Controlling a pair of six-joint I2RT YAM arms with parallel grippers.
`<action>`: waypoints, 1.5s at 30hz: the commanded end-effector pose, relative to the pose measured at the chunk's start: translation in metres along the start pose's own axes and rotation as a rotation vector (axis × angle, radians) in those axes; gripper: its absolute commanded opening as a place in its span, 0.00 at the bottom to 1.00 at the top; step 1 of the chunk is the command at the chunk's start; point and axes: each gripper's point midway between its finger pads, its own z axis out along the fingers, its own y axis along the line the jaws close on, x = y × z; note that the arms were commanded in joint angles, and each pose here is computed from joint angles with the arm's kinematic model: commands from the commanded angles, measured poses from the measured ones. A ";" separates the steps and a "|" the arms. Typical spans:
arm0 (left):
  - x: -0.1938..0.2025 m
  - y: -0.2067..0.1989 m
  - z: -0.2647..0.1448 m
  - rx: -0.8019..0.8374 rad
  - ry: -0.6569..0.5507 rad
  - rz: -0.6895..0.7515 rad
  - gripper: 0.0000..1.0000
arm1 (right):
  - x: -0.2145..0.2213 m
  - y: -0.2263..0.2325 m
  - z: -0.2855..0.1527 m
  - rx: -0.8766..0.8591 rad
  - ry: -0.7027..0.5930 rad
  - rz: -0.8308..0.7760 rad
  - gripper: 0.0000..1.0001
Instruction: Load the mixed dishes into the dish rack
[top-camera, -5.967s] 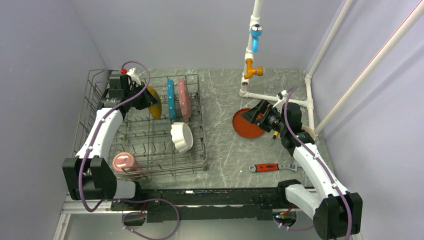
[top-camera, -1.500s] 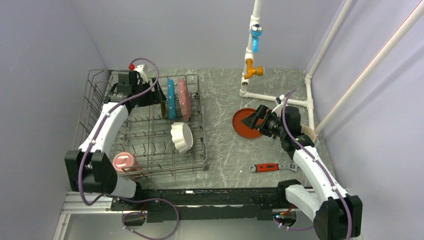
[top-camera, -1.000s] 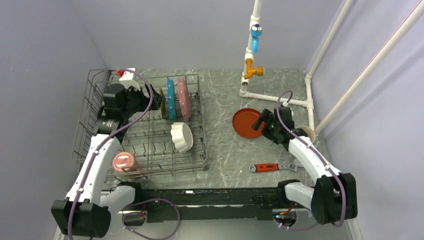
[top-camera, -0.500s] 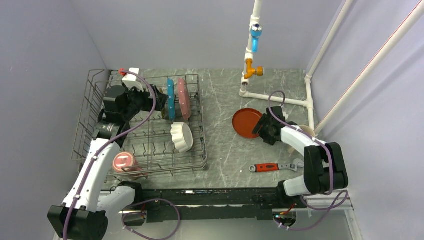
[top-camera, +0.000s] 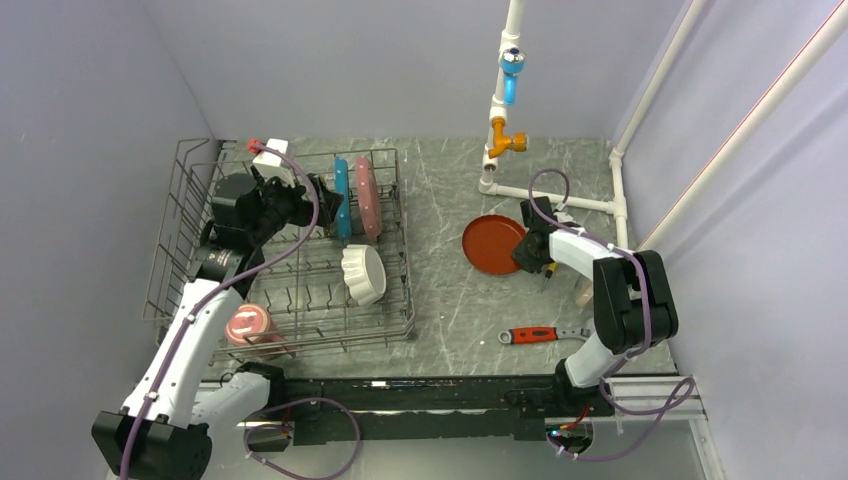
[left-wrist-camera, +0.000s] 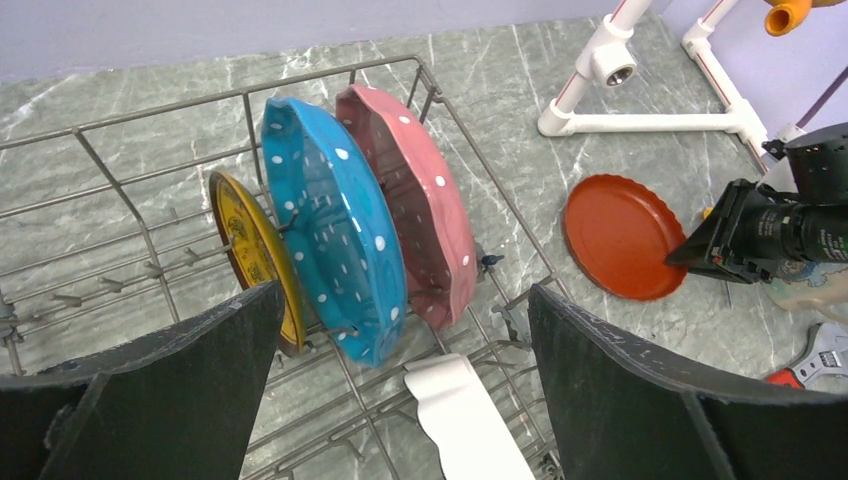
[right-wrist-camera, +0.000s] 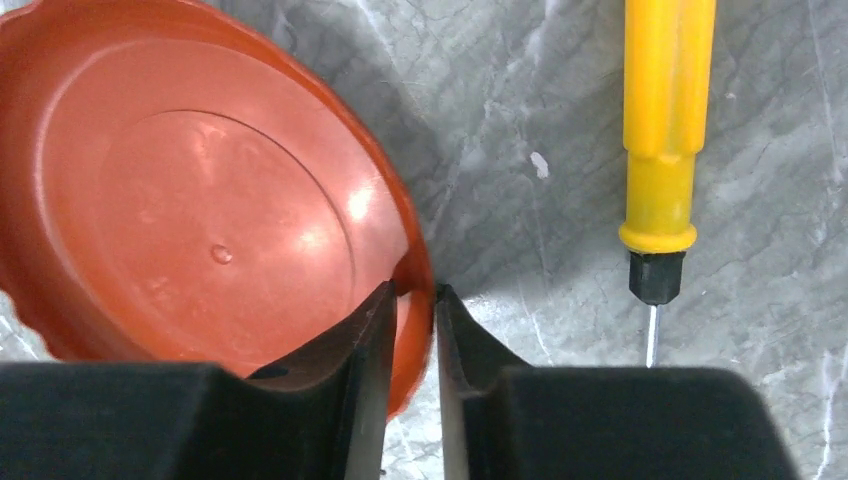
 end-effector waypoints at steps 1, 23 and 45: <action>-0.014 -0.012 -0.003 0.038 -0.062 0.061 0.97 | 0.020 -0.018 0.005 0.094 0.057 -0.028 0.16; 0.065 -0.152 -0.013 0.400 -0.077 0.683 0.90 | 0.022 0.045 -0.095 -0.438 0.074 -0.076 0.00; 0.190 -0.252 0.093 0.069 0.227 1.611 0.86 | 0.022 0.039 -0.139 -0.482 0.078 -0.081 0.00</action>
